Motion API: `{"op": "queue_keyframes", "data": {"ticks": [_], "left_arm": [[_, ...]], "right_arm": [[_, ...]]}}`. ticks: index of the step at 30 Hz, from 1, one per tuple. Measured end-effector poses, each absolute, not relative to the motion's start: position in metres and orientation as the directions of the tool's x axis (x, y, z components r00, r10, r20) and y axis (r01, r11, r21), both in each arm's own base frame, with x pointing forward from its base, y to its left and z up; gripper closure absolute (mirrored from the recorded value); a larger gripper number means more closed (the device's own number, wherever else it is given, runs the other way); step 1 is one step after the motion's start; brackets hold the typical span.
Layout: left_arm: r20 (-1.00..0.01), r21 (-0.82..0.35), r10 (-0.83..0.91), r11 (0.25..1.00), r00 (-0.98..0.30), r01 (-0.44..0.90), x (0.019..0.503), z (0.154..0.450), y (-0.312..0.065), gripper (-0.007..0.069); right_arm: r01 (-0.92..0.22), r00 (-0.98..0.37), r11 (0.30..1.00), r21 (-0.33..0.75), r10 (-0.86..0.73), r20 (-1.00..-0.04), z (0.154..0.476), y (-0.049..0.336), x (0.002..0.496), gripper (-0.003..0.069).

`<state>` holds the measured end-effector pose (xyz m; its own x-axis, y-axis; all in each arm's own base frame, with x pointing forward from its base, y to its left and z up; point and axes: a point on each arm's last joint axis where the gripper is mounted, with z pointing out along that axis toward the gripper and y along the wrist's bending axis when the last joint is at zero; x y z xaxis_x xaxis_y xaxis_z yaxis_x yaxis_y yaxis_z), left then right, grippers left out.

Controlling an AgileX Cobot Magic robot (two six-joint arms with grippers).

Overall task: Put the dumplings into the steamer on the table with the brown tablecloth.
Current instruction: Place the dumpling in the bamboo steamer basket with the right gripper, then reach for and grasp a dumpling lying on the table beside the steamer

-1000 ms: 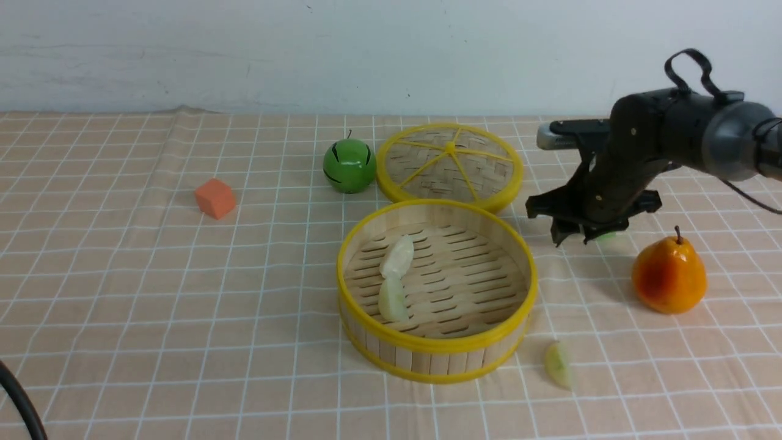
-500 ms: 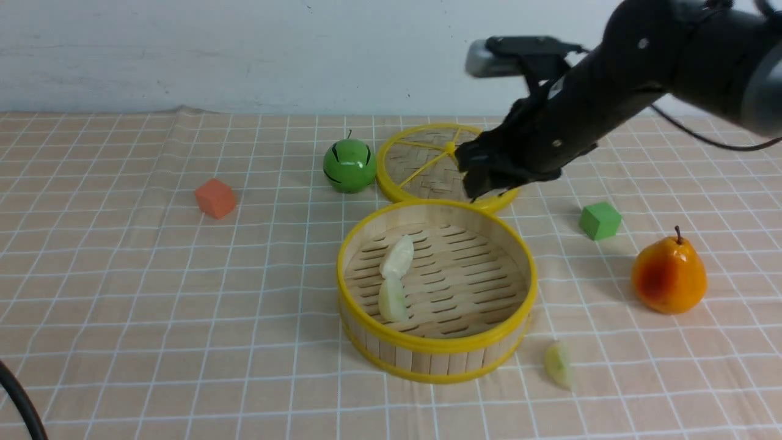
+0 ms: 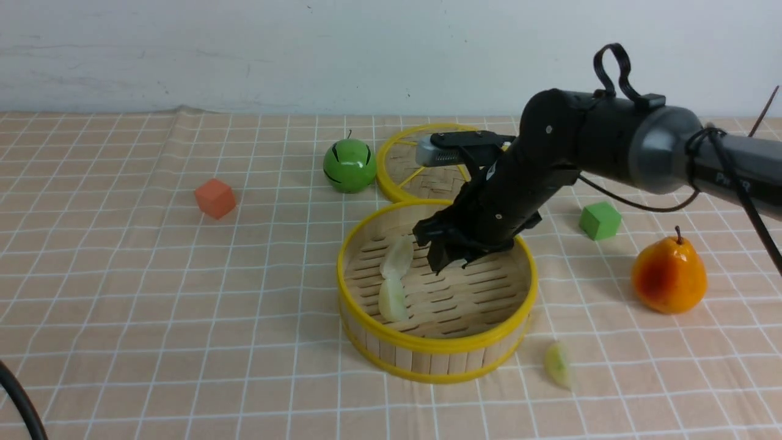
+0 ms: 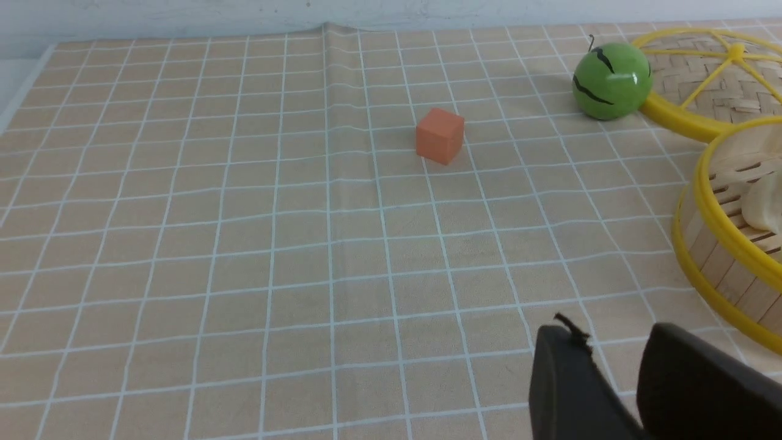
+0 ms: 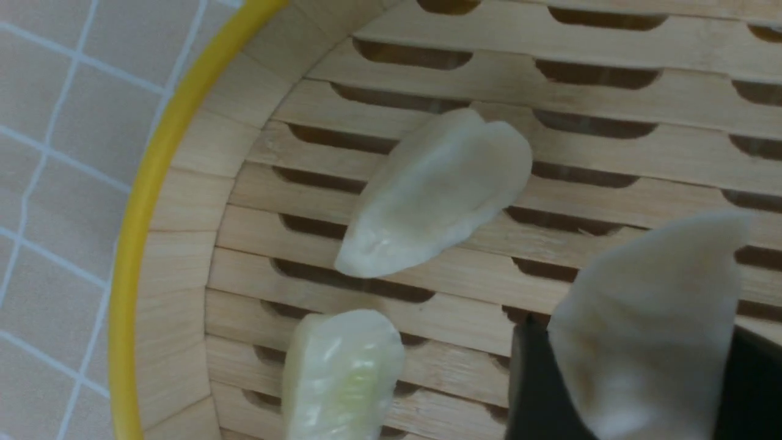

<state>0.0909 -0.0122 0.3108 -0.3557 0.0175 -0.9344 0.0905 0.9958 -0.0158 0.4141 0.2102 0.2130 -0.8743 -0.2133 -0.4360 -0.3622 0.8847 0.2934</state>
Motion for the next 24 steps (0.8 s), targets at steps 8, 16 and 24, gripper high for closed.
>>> {"op": "queue_keyframes", "data": {"ticks": [8,16,24], "left_arm": [[-0.935,-0.011,0.022,0.996,-0.353,0.09,0.091,0.311,-0.012,0.0433],[-0.939,-0.014,0.021,0.995,-0.344,0.098,0.091,0.312,-0.013,0.0426],[-0.946,-0.021,0.019,0.993,-0.324,0.118,0.092,0.314,-0.015,0.0422]], "right_arm": [[-0.377,-0.873,0.876,0.3,-0.227,-0.432,0.238,0.203,0.416,0.0102],[-0.522,-0.752,0.849,0.082,-0.412,-0.514,0.339,0.156,0.351,0.0084],[-0.413,-0.871,0.904,0.113,-0.356,-0.339,0.263,0.132,0.3,0.0084]]}}
